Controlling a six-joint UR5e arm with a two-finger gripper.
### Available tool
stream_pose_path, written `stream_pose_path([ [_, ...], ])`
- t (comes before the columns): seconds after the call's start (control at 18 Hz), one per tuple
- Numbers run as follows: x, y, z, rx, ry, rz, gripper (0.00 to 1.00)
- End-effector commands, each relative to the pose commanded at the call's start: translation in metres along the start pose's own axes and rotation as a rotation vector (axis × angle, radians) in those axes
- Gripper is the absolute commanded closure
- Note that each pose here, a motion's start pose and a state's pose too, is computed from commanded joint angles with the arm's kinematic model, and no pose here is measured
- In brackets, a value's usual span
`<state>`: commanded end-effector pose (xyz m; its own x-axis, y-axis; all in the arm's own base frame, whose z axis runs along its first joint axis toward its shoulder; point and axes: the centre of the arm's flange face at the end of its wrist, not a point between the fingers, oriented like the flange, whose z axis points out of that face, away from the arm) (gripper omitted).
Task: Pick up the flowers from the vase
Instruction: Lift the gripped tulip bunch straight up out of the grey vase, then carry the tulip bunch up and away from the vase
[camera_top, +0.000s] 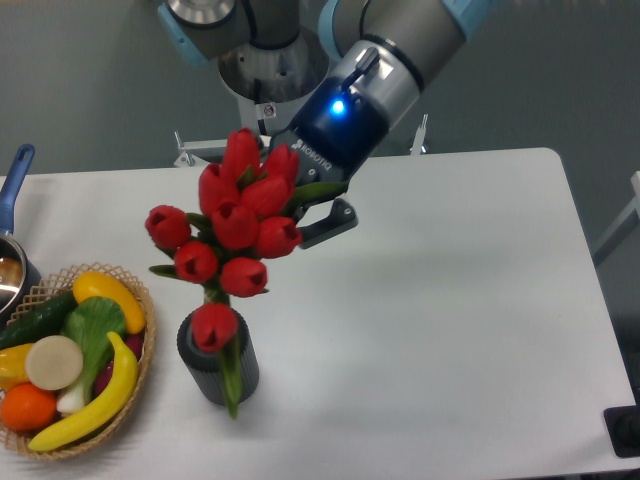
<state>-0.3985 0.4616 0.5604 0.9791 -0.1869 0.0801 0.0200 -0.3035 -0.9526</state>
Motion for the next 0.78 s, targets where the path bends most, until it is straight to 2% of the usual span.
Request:
stream_pose_path([
  [0.28,-0.055,0.022,-0.071,0.003,-0.146,-0.048,0.64],
  [0.44,-0.079,0.039,-0.104,0.005,-0.206,-0.071,0.64],
  [0.78,-0.095,0.063,-0.117,-0.008,-0.231,-0.062,0.64],
])
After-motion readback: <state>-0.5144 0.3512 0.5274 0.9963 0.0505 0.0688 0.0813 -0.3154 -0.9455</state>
